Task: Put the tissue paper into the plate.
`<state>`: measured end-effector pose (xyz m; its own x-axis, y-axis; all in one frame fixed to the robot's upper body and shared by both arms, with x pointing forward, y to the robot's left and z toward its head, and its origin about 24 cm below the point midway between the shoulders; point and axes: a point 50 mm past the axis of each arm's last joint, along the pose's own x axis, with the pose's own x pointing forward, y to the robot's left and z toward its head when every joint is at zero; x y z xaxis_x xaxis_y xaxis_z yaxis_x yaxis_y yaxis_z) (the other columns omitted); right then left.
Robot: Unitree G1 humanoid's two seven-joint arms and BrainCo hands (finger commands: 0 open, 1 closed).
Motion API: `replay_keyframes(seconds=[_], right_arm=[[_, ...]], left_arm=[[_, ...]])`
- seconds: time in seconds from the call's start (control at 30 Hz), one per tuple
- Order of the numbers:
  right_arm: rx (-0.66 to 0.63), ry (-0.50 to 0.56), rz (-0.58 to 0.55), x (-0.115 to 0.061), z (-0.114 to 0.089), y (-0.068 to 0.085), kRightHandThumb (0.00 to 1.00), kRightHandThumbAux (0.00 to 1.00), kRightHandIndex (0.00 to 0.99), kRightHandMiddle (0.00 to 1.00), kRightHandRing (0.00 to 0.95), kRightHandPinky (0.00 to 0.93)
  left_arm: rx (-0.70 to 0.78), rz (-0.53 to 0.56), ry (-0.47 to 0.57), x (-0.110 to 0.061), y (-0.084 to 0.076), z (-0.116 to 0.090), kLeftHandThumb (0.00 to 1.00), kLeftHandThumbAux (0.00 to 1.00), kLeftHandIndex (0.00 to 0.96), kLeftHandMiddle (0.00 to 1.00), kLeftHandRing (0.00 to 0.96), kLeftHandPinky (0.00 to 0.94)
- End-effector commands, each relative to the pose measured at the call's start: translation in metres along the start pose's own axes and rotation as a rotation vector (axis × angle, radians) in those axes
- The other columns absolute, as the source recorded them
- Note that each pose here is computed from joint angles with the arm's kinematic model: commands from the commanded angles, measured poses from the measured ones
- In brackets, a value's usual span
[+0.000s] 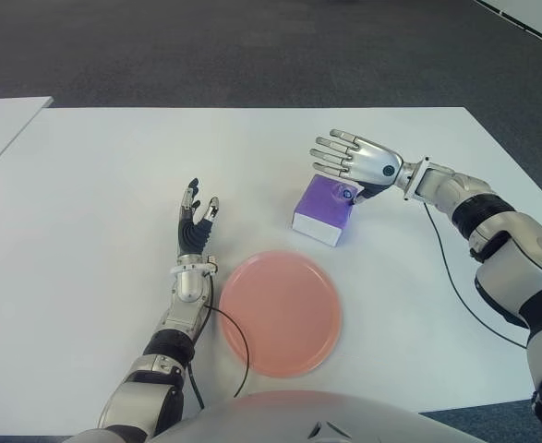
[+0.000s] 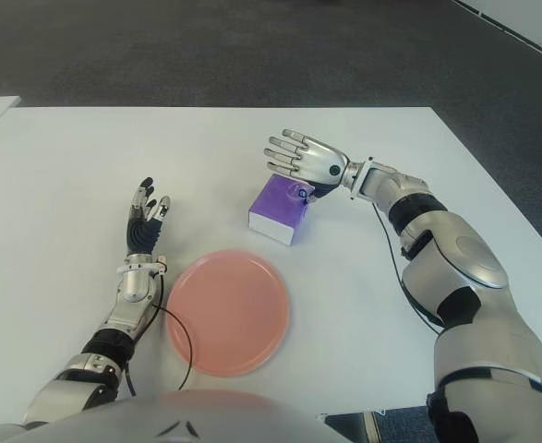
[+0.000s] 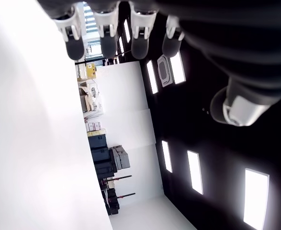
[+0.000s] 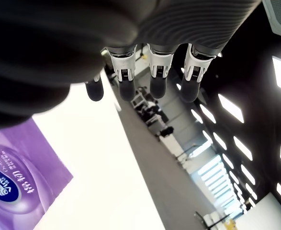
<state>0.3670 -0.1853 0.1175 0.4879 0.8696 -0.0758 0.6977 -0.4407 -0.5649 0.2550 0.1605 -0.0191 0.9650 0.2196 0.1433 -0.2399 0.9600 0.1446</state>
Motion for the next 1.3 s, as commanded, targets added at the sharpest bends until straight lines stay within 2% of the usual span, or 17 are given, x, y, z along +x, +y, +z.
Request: replay_keyframes(seconds=[0.03,0.73,1.2,1.3], right_arm=[[-0.005,-0.028,0.029,-0.003,0.001,0.002,0.409,0.328,0.0,0.0,0.0,0.0],[0.035,-0.085,0.077,-0.017,-0.01,0.001,0.377,0.255,0.0,0.0,0.0,0.0],[0.116,-0.08,0.096,-0.022,-0.024,-0.009,0.383,0.194,0.0,0.0,0.0,0.0],[0.154,-0.056,0.082,-0.022,-0.036,-0.02,0.4,0.198,0.0,0.0,0.0,0.0]], left_arm=[[0.039,-0.018,0.123,-0.026,0.003,-0.025,0.023,0.457,0.0,0.0,0.0,0.0],[0.039,-0.015,0.124,-0.027,0.005,-0.025,0.018,0.472,0.0,0.0,0.0,0.0],[0.033,-0.039,0.089,-0.028,0.003,-0.023,0.022,0.447,0.0,0.0,0.0,0.0],[0.036,-0.044,0.083,-0.028,0.003,-0.023,0.021,0.443,0.0,0.0,0.0,0.0]])
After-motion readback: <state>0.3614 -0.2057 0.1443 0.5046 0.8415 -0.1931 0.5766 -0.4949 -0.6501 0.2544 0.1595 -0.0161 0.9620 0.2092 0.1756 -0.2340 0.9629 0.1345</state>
